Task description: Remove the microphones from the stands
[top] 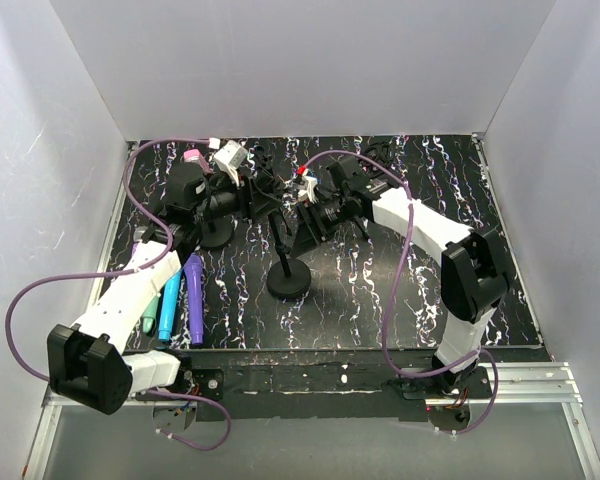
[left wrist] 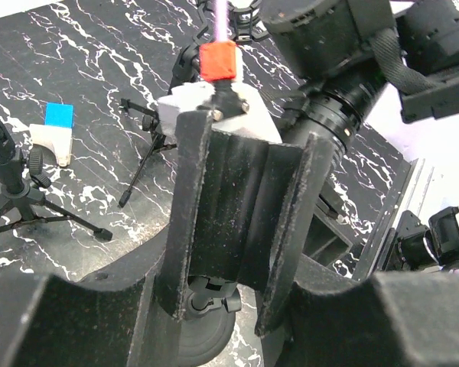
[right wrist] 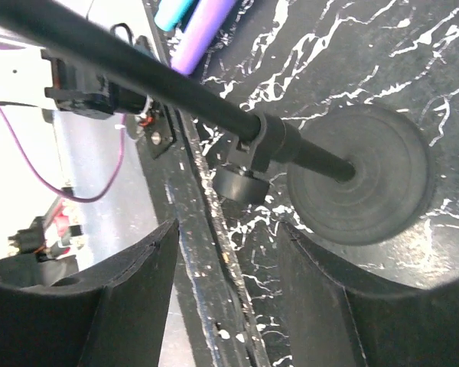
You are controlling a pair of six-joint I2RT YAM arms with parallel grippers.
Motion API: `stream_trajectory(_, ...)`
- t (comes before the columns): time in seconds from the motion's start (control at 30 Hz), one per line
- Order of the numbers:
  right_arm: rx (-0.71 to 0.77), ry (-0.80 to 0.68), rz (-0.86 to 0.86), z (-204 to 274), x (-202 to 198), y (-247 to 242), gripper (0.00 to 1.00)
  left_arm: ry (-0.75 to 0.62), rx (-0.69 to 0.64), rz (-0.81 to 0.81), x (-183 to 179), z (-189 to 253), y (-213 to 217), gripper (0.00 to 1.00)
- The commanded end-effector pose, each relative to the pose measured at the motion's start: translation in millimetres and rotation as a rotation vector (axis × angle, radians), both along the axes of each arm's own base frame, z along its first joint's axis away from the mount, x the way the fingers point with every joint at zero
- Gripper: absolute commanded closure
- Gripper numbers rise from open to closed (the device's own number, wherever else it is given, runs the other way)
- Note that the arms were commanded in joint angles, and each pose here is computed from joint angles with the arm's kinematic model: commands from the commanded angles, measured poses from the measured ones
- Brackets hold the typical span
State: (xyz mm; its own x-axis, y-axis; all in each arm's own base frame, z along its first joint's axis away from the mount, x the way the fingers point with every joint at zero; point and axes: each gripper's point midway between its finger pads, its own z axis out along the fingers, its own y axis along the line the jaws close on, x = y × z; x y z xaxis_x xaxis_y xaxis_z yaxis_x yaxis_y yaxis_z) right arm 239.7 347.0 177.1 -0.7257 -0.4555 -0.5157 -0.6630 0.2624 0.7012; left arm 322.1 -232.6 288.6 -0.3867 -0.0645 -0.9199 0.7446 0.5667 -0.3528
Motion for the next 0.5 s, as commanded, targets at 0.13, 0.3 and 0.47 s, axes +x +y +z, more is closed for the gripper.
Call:
stream_trajectory(0.13,0.066,0.165,0.036,16,-6,20,0.38,-0.079,-0.005,-0.04,-23,24,-8,1.0)
stream_trajectory(0.3,0.051,0.157,0.045,8,-6,28,0.41,-0.079,0.0,-0.033,-25,26,-7,1.0)
stream_trajectory(0.47,0.049,0.146,0.067,6,-6,34,0.58,-0.083,0.006,-0.007,-20,26,-5,1.0)
